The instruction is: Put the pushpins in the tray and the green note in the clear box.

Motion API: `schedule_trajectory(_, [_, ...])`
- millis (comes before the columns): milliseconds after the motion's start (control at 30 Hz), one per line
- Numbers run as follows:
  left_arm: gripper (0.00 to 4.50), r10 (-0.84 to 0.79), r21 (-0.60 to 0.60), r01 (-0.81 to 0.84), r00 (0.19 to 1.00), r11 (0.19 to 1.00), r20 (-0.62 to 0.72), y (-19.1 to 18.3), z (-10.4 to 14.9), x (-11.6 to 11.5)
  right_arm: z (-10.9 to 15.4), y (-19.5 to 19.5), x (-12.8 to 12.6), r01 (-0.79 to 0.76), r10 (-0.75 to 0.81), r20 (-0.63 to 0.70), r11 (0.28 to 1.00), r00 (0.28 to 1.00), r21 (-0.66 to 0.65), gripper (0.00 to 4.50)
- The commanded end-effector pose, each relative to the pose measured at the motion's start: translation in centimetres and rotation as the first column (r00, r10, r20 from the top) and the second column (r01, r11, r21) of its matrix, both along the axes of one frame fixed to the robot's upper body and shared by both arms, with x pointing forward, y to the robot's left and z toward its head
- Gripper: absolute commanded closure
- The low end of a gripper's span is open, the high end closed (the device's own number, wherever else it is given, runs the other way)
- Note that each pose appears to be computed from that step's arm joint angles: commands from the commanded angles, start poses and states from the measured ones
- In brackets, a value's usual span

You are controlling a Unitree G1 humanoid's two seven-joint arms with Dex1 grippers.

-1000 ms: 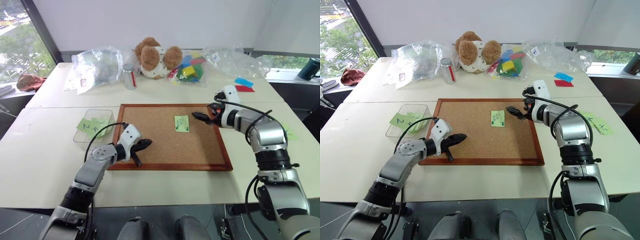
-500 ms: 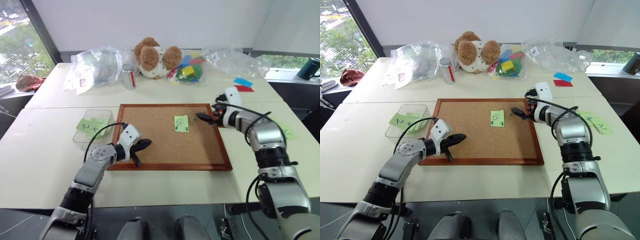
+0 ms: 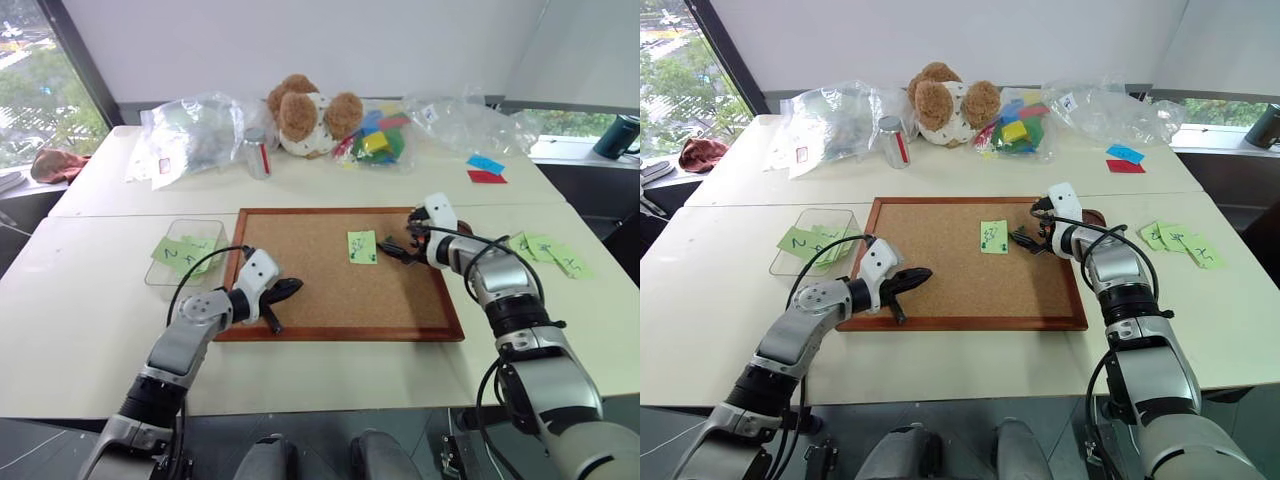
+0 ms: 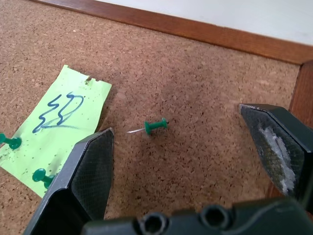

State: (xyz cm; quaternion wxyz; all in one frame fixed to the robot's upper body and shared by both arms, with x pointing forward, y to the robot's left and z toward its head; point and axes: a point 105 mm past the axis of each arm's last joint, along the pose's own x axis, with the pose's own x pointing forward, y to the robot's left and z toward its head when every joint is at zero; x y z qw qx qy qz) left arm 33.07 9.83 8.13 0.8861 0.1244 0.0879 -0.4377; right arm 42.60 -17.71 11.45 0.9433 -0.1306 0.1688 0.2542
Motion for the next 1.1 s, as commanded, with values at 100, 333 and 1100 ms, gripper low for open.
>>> schedule_trajectory(100, [4.50, 0.013, 0.050, -0.009, 0.997, 0.999, -0.082, 0.6, -2.3, -0.8, 1.0, 0.5, 0.5, -0.014, 0.015, 0.041, 1.000, 0.999, -0.009, 0.26])
schedule_trajectory(333, [4.50, 0.015, 0.049, -0.011, 0.996, 0.999, -0.082, 0.6, -2.3, -0.8, 0.9, 0.7, 0.3, -0.028, 0.028, 0.041, 0.999, 0.999, -0.015, 3.48])
schedule_trajectory(1100, [4.50, -0.003, 0.049, 0.008, 0.996, 0.999, -0.086, 0.3, -2.3, -0.6, 6.1, -8.2, -2.0, 0.226, -0.225, 0.127, 0.974, 0.966, 0.013, 3.92])
